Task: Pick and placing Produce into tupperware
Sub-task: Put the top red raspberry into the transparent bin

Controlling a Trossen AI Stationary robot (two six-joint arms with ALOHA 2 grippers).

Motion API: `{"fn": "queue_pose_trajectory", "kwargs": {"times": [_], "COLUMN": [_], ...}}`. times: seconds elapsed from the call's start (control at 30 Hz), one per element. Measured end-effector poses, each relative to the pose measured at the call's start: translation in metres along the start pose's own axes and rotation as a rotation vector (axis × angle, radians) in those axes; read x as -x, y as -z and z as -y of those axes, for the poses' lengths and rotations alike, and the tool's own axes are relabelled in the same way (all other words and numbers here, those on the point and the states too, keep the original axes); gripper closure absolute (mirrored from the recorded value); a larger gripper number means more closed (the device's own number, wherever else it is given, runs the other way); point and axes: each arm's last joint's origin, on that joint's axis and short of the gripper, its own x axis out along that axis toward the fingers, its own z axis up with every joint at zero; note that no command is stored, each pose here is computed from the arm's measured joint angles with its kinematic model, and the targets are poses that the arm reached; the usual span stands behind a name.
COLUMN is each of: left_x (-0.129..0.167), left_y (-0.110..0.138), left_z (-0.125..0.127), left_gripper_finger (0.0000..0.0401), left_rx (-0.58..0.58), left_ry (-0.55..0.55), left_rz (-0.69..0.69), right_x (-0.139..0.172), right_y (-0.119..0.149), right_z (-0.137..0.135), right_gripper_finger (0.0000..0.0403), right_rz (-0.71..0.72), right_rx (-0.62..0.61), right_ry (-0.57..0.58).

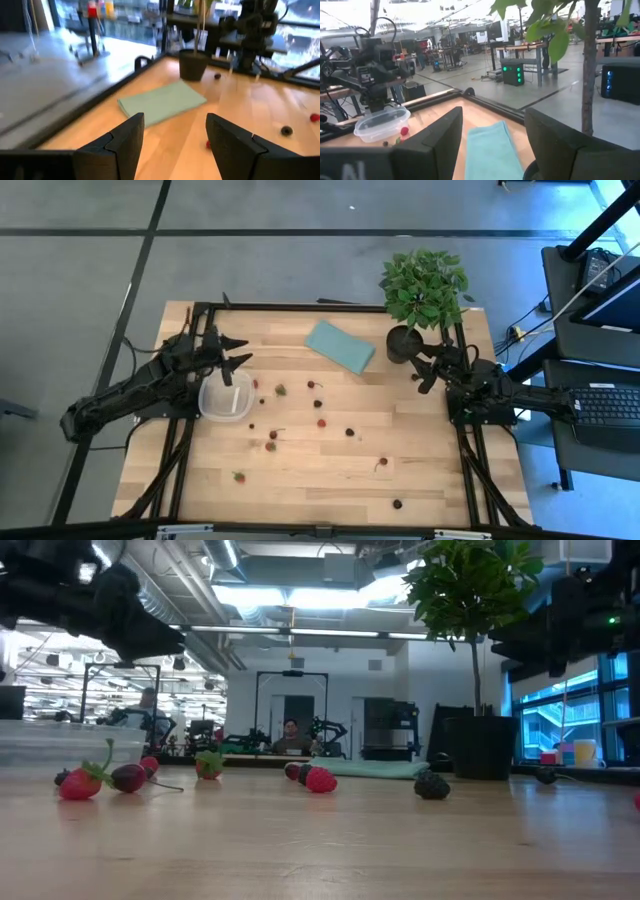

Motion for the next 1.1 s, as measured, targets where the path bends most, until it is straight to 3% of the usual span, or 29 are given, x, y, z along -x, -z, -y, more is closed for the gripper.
{"fn": "queue_pose_trajectory", "kwargs": {"times": [0.37,0.47,0.6,0.83,1.1], "left_x": [-0.045,-0.057,-0.071,-0.103,-0.145], "left_y": [-0.045,-0.06,-0.081,-0.108,-0.106], "left_z": [0.01,0.011,0.01,0.01,0.007], "left_gripper_finger": [0.0193,0.0193,0.0193,0.0193,0.0193], "left_rx": [0.006,0.012,0.114,0.155,0.177], "left_ry": [0.068,0.007,-0.109,-0.194,-0.246], "left_rz": [-0.272,-0.409,-0.628,-0.954,-1.212], "right_x": [0.0,0.0,0.0,0.0,0.0], "right_y": [-0.001,-0.001,-0.001,0.001,0.002], "right_z": [0.001,0.001,0.001,0.002,0.002], "right_gripper_finger": [0.0186,0.0186,0.0186,0.0186,0.0186], "right_rz": [0.014,0.014,0.014,-0.003,-0.013], "right_rx": [0.0,0.0,0.002,0.011,0.013], "right_ry": [0.051,0.051,0.052,0.053,0.054]}}
